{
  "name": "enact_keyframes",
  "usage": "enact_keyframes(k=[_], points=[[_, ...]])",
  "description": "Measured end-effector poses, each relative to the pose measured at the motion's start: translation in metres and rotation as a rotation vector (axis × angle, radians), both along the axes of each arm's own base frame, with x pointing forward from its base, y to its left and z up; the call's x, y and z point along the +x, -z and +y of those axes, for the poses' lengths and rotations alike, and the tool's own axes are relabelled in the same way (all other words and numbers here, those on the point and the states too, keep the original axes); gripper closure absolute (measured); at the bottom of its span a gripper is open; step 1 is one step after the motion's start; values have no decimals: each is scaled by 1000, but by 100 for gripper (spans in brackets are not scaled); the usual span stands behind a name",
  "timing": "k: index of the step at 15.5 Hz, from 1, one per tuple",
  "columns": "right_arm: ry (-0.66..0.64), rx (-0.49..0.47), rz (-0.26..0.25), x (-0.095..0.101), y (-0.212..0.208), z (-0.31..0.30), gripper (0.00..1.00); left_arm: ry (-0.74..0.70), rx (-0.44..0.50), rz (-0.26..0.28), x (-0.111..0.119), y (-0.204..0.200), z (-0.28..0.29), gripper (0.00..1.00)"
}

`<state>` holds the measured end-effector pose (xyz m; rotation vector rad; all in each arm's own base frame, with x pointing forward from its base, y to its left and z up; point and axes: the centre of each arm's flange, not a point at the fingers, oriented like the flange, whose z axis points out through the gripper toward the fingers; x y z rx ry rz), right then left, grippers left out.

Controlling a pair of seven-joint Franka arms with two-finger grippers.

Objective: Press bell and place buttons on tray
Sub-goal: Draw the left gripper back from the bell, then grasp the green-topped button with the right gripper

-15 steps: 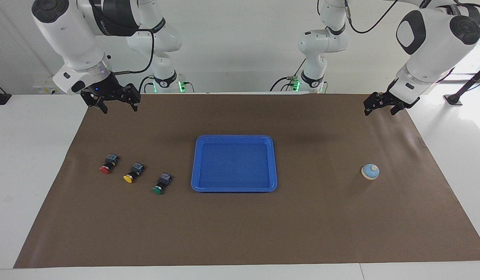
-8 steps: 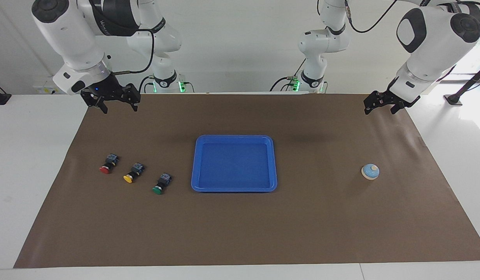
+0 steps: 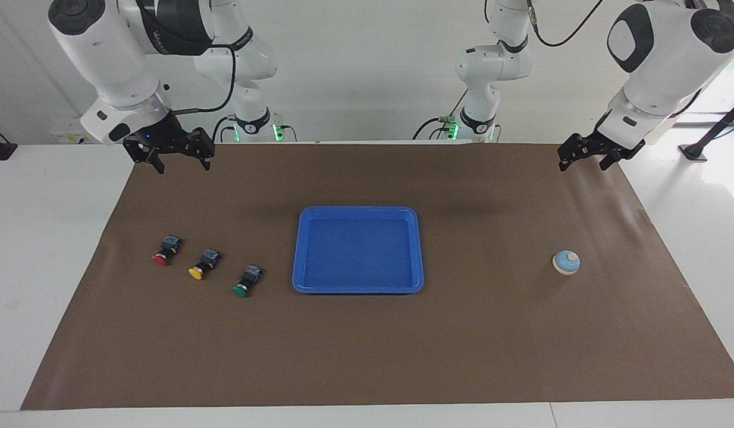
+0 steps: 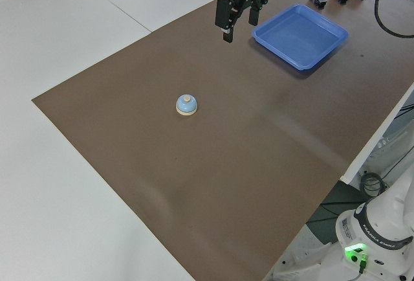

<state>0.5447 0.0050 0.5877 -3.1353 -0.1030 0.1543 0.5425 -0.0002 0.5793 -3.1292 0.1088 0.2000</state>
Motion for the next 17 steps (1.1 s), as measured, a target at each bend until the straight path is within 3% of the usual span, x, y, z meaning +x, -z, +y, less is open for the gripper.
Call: enact_keyframes(k=[6, 9, 12, 17], points=[[-1, 0, -1, 0, 1, 1, 0, -13, 0, 0, 0, 0, 7, 0], [41, -2, -64, 7, 14, 6, 0, -13, 0, 0, 0, 0, 7, 0], [122, -5, -89, 17, 53, 11, 0, -13, 0, 0, 0, 0, 7, 0], [264, -1, -114, 62, 153, 45, 0, -13, 0, 0, 0, 0, 7, 0]])
